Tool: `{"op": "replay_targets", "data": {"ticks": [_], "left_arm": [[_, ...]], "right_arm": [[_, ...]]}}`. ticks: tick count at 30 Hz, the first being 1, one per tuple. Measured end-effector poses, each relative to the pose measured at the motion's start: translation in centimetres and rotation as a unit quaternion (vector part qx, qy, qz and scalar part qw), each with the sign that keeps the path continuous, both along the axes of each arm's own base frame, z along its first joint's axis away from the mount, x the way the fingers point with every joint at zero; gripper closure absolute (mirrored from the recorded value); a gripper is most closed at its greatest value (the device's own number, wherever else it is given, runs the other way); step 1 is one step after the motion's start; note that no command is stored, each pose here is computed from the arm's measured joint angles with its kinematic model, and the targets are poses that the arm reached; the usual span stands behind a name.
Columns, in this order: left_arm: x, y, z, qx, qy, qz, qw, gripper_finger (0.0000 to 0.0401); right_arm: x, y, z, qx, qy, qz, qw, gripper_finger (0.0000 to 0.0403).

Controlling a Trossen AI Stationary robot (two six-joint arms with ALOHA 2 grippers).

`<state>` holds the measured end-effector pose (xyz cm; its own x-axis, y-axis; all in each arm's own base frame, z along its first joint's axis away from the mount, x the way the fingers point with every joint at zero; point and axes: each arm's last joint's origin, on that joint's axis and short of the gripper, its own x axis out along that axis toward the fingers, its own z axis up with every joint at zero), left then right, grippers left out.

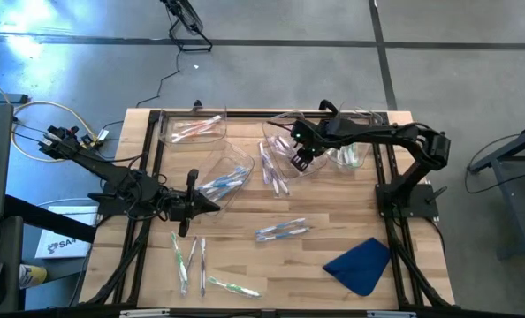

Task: Pick & Place Toothbrushes
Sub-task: Put the blue toothbrush into the bottom transparent bin

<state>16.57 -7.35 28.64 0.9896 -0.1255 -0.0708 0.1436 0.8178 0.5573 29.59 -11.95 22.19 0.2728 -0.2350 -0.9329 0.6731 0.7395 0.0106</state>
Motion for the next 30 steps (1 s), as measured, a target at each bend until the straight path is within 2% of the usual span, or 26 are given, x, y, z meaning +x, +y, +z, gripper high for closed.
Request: {"op": "replay_targets", "data": {"ticks": [10, 19, 27, 30], "left_arm": [[0.0, 0.0, 0.0, 0.002, 0.0, 0.0, 1.0, 0.0401], [0.0, 0.0, -0.1, 0.004, 0.003, 0.0, 1.0, 0.0401], [0.0, 0.0, -0.1, 0.004, 0.003, 0.0, 1.0, 0.0401], [0.0, 0.0, -0.1, 0.004, 0.003, 0.0, 1.0, 0.0401]], "right_arm": [[-1.9, 1.7, 5.2, 0.03, -0.115, 0.046, 0.992, 0.0308], [-4.2, 5.0, 10.3, -0.007, -0.222, 0.113, 0.968, 0.035], [-5.0, 9.0, 11.8, -0.026, -0.242, 0.212, 0.946, 0.0387], [-5.0, 10.3, 12.0, -0.049, -0.241, 0.229, 0.942, 0.0398]]}}
